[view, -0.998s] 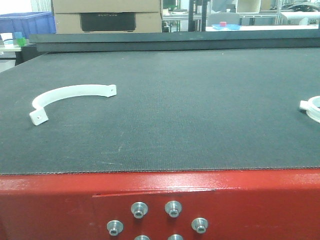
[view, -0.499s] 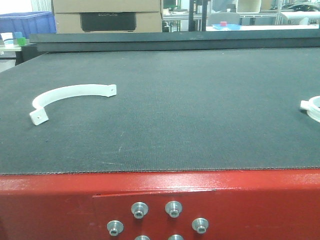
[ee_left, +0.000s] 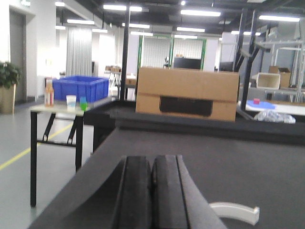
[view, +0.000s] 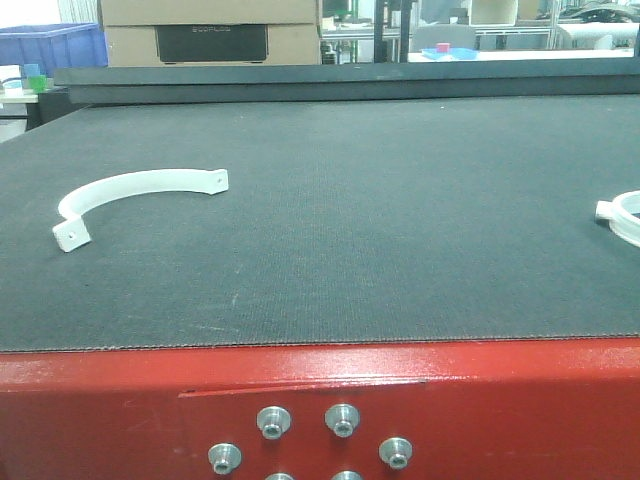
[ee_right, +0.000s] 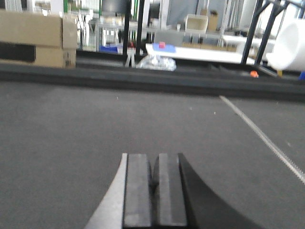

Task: Grab PVC pipe and place in blue bin

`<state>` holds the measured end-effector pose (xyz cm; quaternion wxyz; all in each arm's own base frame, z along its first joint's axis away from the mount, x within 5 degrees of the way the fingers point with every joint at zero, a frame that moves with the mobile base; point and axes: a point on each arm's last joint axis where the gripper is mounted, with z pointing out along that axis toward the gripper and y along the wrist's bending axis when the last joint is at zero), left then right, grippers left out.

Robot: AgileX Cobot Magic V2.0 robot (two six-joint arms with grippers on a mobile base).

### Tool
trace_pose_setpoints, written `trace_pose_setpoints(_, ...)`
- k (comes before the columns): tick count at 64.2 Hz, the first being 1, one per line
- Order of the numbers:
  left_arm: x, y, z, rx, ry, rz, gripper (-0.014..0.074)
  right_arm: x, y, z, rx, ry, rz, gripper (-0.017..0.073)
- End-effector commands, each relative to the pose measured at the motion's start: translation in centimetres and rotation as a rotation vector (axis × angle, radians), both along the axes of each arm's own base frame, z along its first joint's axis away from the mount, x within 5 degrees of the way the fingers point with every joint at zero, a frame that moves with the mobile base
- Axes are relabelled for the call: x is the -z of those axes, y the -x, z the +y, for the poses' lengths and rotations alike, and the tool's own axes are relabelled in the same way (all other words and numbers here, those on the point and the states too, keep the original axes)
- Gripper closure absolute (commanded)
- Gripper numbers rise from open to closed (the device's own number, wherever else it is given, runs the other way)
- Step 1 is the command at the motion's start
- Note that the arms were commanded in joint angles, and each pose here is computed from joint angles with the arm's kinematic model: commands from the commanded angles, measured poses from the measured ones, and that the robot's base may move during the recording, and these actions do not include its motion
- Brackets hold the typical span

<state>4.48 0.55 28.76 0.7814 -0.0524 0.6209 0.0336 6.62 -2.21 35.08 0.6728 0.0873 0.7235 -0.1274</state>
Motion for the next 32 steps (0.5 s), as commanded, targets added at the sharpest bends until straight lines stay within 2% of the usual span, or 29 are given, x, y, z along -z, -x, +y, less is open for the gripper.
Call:
trace_pose_setpoints(1,-2.1,-0.6,0.0,0.006,-0.005,0.023,0.0704,-0.9,-1.5,-0.4,0.002,-0.01,0.061,0.0728)
trace_pose_setpoints(6,-2.8,-2.5,0.2,0.009,0.006,0.127,0.0704,-1.0,-3.3,-0.9,0.004,-0.054,0.162,0.0728)
trace_pose_setpoints(10,-3.2,-4.2,0.4,0.013,0.017,0.217,0.0704,-1.3,-4.6,-1.2,0.007,-0.068,0.212,0.0728)
trace_pose_setpoints(17,-4.1,-7.4,0.8,0.015,0.031,0.319,0.0704,-1.7,-6.7,-1.7,-0.002,-0.11,0.252,0.0728)
trace_pose_setpoints(27,-4.2,-12.1,1.4,0.015,0.048,0.45,0.0704,-1.5,-9.0,-1.9,-0.023,-0.208,0.296,0.0728)
trace_pose_setpoints(32,-3.8,-14.1,1.7,0.015,0.054,0.502,0.0704,-1.2,-9.8,-2.1,-0.022,-0.212,0.311,0.0728)
